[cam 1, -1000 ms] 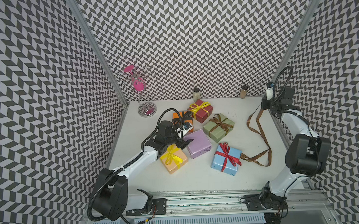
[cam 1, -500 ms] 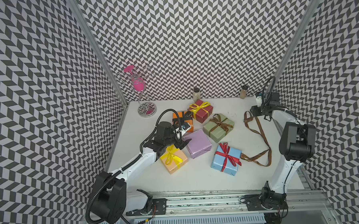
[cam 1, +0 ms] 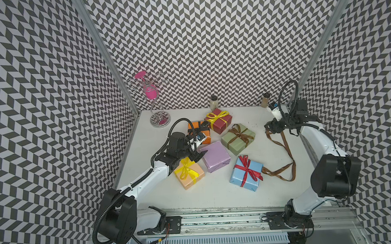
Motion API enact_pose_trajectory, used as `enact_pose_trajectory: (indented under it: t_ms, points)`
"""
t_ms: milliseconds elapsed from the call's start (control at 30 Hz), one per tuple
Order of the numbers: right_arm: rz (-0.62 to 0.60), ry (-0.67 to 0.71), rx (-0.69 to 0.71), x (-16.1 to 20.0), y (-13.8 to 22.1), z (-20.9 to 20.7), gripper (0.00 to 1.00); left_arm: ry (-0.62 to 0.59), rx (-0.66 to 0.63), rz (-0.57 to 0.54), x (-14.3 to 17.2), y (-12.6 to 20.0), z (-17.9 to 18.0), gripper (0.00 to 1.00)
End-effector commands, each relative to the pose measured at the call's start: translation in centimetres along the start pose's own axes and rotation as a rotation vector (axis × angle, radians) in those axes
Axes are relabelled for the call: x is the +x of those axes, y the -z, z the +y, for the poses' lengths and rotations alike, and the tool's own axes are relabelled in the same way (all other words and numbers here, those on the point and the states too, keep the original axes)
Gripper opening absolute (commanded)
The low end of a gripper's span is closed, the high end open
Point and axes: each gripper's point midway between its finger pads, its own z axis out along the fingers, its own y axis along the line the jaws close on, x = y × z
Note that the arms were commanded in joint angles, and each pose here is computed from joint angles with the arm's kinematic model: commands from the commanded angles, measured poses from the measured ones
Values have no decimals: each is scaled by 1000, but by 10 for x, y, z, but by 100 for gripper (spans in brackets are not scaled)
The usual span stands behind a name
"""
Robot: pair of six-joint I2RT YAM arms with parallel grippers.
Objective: Untie the ribbon bows on the gift boxes
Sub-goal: Place the ribbon at the center of the board, then adjust the gift box at the center of the board.
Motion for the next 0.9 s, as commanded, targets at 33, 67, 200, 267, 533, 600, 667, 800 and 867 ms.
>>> enact_pose_trajectory:
  t_ms: [33, 67, 200, 267, 533, 600, 667, 800, 867]
  points:
    - [143, -9, -165, 59, 5, 58, 68, -4, 68, -19, -11, 2, -8, 88]
    - [159, -22, -171, 68, 6, 65, 66, -6, 84, -22, -13, 1, -10, 88]
    - [178, -87, -240, 87, 12, 92, 63, -6, 96, -43, -22, -2, -9, 88]
    - [178, -112, -296, 94, 13, 109, 63, 0, 96, -47, -24, -5, -8, 88]
    - [166, -89, -406, 98, 15, 134, 69, -2, 95, -30, -20, -11, -7, 88]
    - [219, -55, -396, 108, 11, 131, 71, -3, 91, -30, -21, -10, -6, 88]
    - [275, -26, -407, 121, 8, 131, 72, -2, 90, -28, -21, -11, -6, 88]
    - [333, 48, -507, 143, 10, 148, 72, -2, 88, -22, -20, -13, -5, 88]
    - [346, 73, -524, 150, 9, 151, 71, -1, 89, -16, -18, -14, -4, 88]
